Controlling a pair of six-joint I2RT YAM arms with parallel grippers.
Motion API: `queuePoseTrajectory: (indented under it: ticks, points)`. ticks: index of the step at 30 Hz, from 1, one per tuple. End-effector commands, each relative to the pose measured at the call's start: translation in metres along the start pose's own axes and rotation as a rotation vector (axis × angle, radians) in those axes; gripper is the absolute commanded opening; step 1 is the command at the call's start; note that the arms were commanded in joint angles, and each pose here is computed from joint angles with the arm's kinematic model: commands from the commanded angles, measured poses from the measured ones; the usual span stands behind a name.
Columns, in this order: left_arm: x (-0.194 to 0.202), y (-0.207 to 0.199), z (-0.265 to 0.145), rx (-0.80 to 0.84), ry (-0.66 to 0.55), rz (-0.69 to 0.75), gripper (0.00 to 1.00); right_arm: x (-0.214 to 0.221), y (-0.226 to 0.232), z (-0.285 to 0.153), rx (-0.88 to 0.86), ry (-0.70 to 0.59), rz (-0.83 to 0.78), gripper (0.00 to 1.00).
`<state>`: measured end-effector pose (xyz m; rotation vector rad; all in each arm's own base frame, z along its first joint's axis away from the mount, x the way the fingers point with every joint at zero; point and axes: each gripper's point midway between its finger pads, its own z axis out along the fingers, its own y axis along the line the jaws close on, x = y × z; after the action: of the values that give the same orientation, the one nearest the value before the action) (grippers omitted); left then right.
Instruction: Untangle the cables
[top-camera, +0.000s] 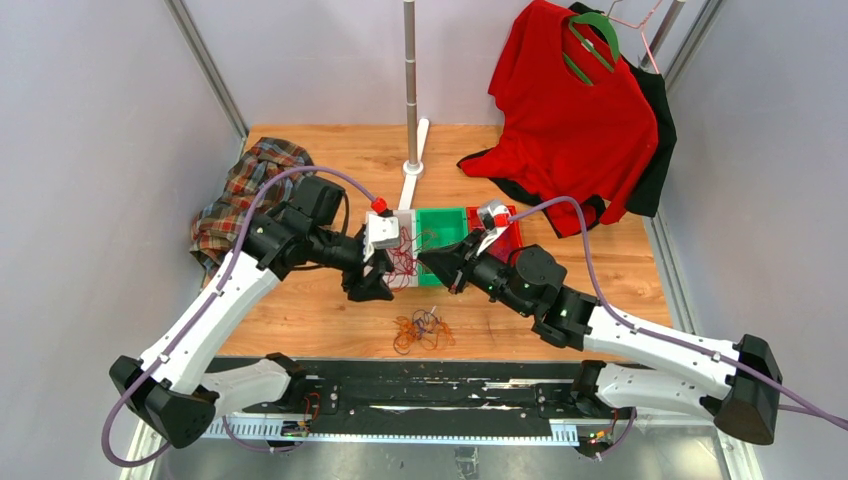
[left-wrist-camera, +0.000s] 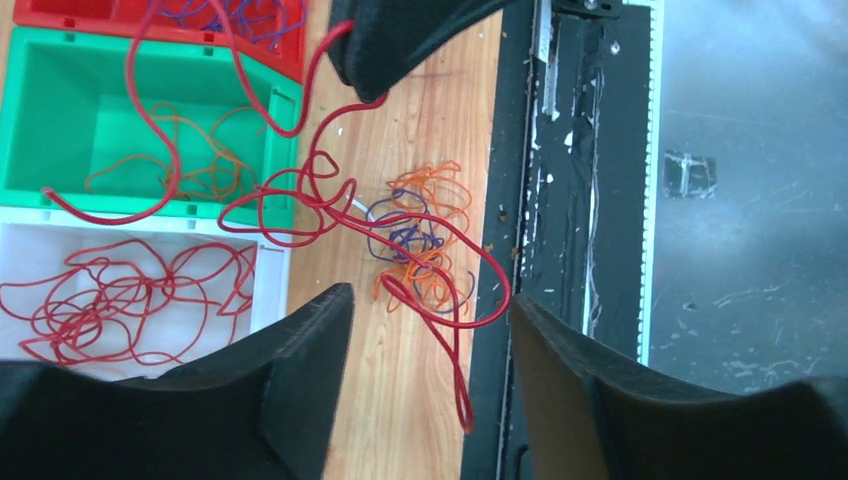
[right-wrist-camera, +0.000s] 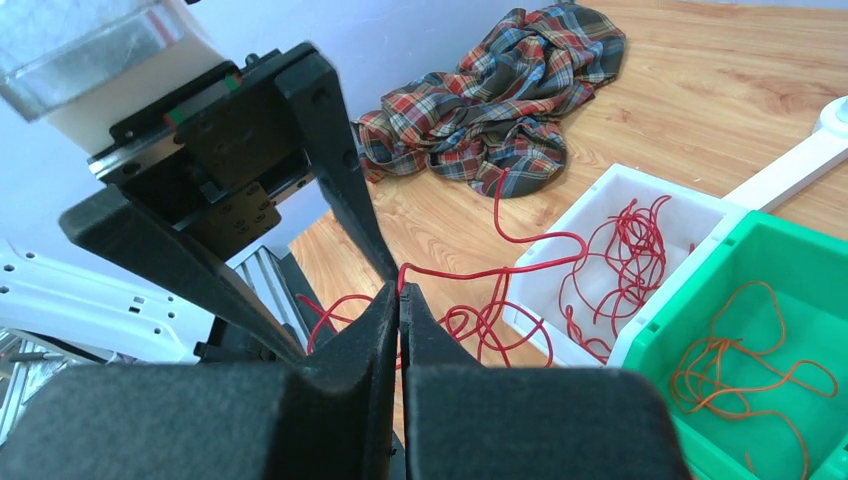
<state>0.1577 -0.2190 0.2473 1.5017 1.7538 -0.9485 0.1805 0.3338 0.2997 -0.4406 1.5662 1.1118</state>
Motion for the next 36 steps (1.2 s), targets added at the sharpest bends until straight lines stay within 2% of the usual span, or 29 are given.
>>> queuePoseTrajectory:
  ticks: [1,3,6,8,9,19,21,25,30,33,36]
  points:
    - [0.002,0.003,0.004,-0.049,0.018,0.006,0.56,-0.030,0.011,-0.002,-0.018,-0.084,-0.001,0.01]
    - [0.000,0.017,0.003,-0.121,0.025,0.001,0.41,-0.030,0.009,-0.004,-0.009,-0.089,0.002,0.01]
    - [-0.005,0.031,-0.003,-0.201,0.025,0.036,0.13,-0.030,0.000,-0.010,0.022,-0.094,-0.001,0.01]
    - [-0.012,0.037,-0.009,-0.239,0.018,0.062,0.02,-0.026,-0.009,-0.014,0.057,-0.088,-0.007,0.01]
    - [-0.015,0.039,-0.012,-0.257,0.014,0.076,0.01,-0.023,-0.016,-0.017,0.079,-0.079,-0.012,0.01]
    - [-0.048,0.055,-0.045,-0.401,0.002,0.247,0.00,0.002,-0.098,-0.051,0.323,-0.033,0.002,0.01]
    - [-0.052,0.060,-0.051,-0.434,0.010,0.282,0.01,0.003,-0.107,-0.056,0.343,-0.034,0.020,0.04]
    - [-0.064,0.074,-0.065,-0.515,0.029,0.342,0.00,0.007,-0.108,-0.055,0.330,-0.017,0.024,0.10]
    - [-0.080,0.095,-0.077,-0.630,0.021,0.401,0.00,0.012,-0.104,-0.048,0.304,0.008,0.035,0.12]
    - [-0.086,0.095,-0.080,-0.632,0.015,0.433,0.00,0.014,-0.103,-0.046,0.294,0.013,0.040,0.13]
    - [-0.089,0.088,-0.078,-0.585,0.015,0.450,0.00,0.014,-0.102,-0.045,0.286,0.009,0.041,0.17]
